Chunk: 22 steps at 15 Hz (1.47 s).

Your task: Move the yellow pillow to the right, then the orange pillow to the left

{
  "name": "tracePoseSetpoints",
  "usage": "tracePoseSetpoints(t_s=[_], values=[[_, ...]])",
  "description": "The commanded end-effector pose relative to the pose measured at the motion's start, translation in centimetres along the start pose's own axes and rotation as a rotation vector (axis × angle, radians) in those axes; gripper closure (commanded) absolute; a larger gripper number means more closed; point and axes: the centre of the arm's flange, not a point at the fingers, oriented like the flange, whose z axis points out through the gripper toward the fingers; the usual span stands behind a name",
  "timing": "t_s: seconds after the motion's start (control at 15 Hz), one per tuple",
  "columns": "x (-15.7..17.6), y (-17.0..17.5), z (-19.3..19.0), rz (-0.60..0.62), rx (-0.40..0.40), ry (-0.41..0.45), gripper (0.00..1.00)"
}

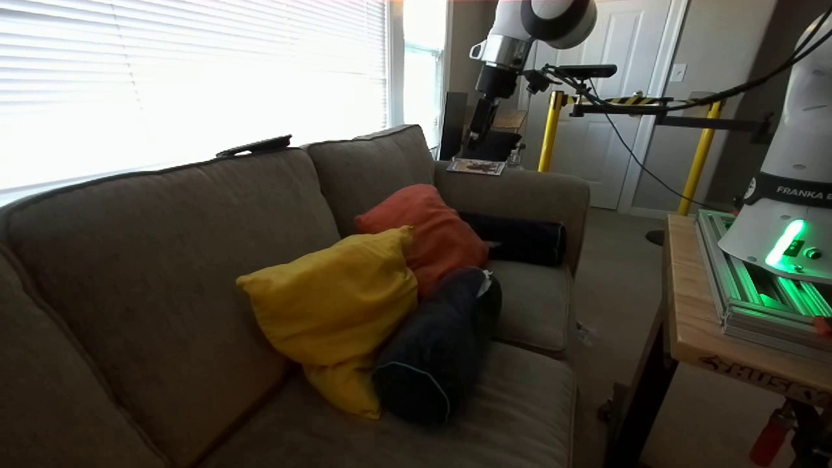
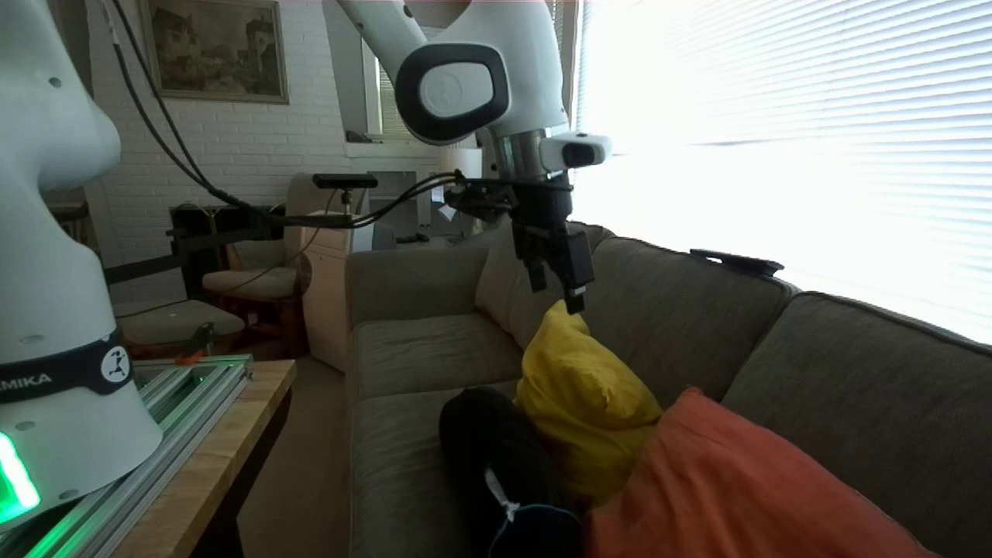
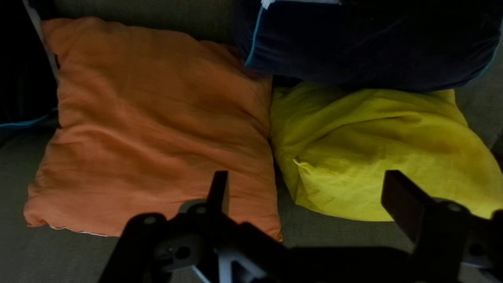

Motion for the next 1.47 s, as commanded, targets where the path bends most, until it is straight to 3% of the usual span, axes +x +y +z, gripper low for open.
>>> tracePoseSetpoints(t_s=[0.0, 0.67, 0.73, 1.0, 1.4], values=[[5.2, 0.0, 4.7, -0.124, 0.035, -0.011, 0.0], [11.0, -4.0, 15.5, -0.511, 0.059, -0.037, 0.0], [8.5, -4.4, 13.0, -0.451, 0.063, -0.041, 0.0], [8.7, -4.5, 13.8, -0.453, 0.067, -0.044, 0.0], [9.3, -4.2, 16.7, -0.78, 0.109, -0.088, 0.0]])
